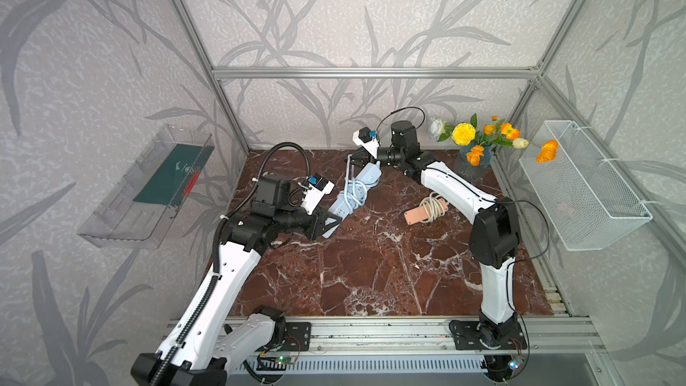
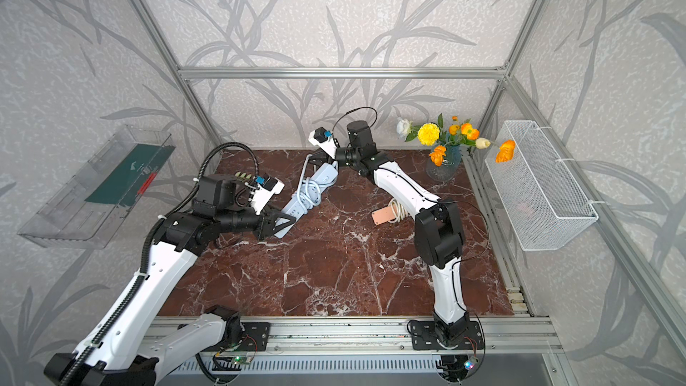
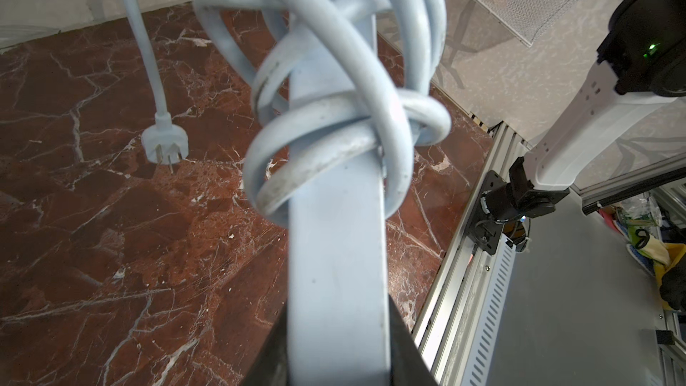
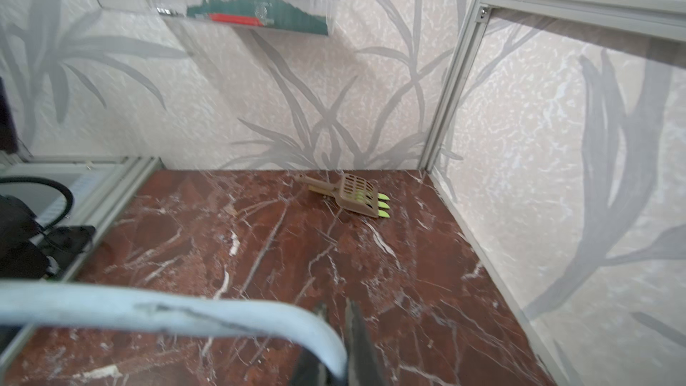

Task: Wrap the cord around the power strip
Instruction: Wrap the power cord around the power strip.

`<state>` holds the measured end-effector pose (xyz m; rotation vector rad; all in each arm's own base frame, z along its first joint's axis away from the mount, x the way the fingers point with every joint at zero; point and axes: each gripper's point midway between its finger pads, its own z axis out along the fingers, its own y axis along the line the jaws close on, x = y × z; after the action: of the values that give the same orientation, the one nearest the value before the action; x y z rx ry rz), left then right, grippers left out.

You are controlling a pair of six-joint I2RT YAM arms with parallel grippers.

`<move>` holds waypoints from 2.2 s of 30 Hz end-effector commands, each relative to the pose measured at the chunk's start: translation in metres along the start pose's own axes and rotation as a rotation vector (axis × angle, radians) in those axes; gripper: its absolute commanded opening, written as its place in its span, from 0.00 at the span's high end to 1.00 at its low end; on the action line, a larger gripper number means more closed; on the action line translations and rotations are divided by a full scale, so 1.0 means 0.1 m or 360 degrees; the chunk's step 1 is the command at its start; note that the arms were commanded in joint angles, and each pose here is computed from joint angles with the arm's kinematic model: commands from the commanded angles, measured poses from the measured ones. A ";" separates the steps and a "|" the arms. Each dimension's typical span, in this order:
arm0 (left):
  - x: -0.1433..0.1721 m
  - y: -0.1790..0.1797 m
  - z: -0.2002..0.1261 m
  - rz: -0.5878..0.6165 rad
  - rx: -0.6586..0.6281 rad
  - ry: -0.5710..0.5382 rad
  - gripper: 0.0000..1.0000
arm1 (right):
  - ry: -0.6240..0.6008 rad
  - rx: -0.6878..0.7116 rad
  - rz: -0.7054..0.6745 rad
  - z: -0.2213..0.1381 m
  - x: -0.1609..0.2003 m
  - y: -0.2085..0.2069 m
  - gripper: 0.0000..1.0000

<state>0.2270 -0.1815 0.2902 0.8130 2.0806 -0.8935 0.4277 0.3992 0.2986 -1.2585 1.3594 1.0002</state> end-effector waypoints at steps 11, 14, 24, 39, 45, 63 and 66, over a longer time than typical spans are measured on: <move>-0.96 -0.51 -0.44 0.0430 0.0167 -0.0639 1.00 | -0.0267 0.0418 0.0587 0.16 0.63 -0.01 0.89; -0.96 -0.51 -0.43 0.0417 0.0175 -0.0641 1.00 | -0.0332 0.0473 0.0629 0.28 0.67 0.07 0.82; -0.95 -0.42 -0.49 0.0416 0.0036 -0.0640 1.00 | -0.0329 0.0612 0.0665 0.40 0.79 0.14 0.85; -0.53 1.36 -0.60 -0.0097 -0.1191 -0.0259 1.00 | 0.0259 0.0662 0.0308 0.21 1.19 1.03 1.00; 0.12 1.81 -0.25 -0.0175 -0.1293 0.0227 1.00 | 0.0579 0.0378 -0.0572 0.14 0.93 1.78 1.00; 0.89 0.09 0.72 -0.0184 0.0170 0.0672 1.00 | 0.0501 0.0515 -0.1237 0.12 -0.43 0.86 1.00; 0.92 -0.07 0.74 -0.0185 0.0290 0.0669 1.00 | 0.0513 0.0531 -0.1245 0.14 -0.33 0.74 1.00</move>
<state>0.2602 -0.1852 0.1843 0.8318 2.4706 -0.7099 0.3326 0.3982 0.2447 -1.7516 1.2836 0.0440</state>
